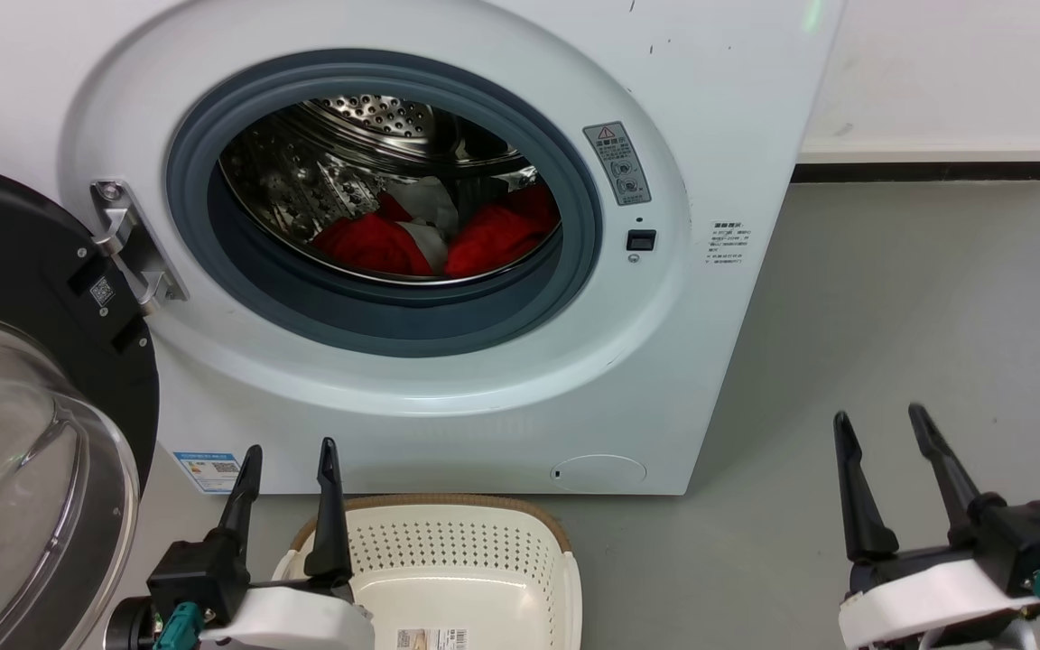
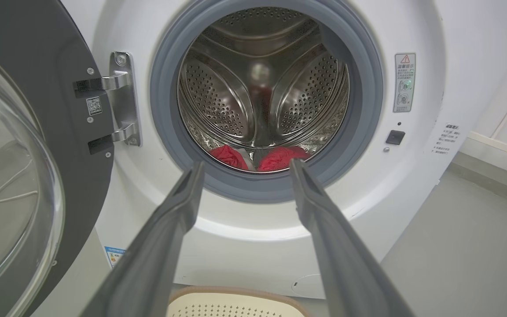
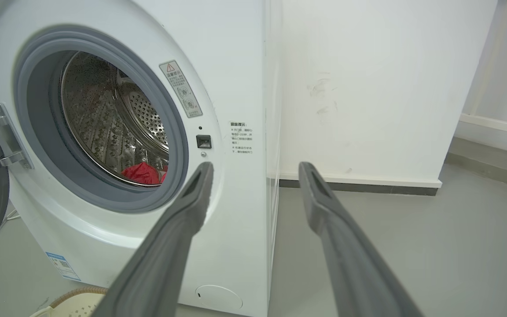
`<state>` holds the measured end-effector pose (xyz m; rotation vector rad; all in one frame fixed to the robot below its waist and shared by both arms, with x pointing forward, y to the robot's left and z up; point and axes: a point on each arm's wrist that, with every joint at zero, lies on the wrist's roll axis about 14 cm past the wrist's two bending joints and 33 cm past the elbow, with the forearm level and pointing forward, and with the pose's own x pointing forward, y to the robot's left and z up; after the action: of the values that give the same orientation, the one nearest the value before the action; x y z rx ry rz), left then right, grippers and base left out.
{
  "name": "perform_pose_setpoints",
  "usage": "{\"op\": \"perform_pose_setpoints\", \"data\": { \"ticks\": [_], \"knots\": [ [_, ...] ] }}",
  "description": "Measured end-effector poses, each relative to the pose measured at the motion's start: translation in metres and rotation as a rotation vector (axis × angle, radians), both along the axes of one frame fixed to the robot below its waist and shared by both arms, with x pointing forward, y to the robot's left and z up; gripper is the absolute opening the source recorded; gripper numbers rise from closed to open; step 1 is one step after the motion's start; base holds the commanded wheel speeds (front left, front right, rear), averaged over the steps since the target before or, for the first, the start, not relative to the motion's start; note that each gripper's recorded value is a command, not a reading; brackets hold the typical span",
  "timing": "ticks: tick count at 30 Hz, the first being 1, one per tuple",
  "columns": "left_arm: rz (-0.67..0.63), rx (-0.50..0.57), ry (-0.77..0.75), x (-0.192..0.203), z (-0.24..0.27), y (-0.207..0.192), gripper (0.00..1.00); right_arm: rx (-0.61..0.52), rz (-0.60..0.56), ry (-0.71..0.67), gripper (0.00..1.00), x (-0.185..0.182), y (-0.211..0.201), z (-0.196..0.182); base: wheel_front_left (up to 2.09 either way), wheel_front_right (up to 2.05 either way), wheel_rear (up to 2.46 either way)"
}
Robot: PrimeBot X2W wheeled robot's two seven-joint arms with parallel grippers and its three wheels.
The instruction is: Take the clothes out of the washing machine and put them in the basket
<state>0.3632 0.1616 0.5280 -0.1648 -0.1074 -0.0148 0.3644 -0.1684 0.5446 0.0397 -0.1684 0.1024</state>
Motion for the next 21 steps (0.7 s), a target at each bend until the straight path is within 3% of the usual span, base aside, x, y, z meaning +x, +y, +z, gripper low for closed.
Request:
{"op": "perform_pose_setpoints", "data": {
  "ticks": [4,21],
  "knots": [
    [-0.004,0.025,0.012,-0.001,-0.006,-0.002,1.00,-0.013,-0.008,0.046,1.00,-0.003,-0.003,-0.016,0.00,0.00,0.00],
    [-0.019,0.161,0.029,-0.005,-0.021,-0.004,1.00,-0.191,0.014,0.020,1.00,-0.003,0.006,-0.016,0.00,0.00,0.00]
  ]
}}
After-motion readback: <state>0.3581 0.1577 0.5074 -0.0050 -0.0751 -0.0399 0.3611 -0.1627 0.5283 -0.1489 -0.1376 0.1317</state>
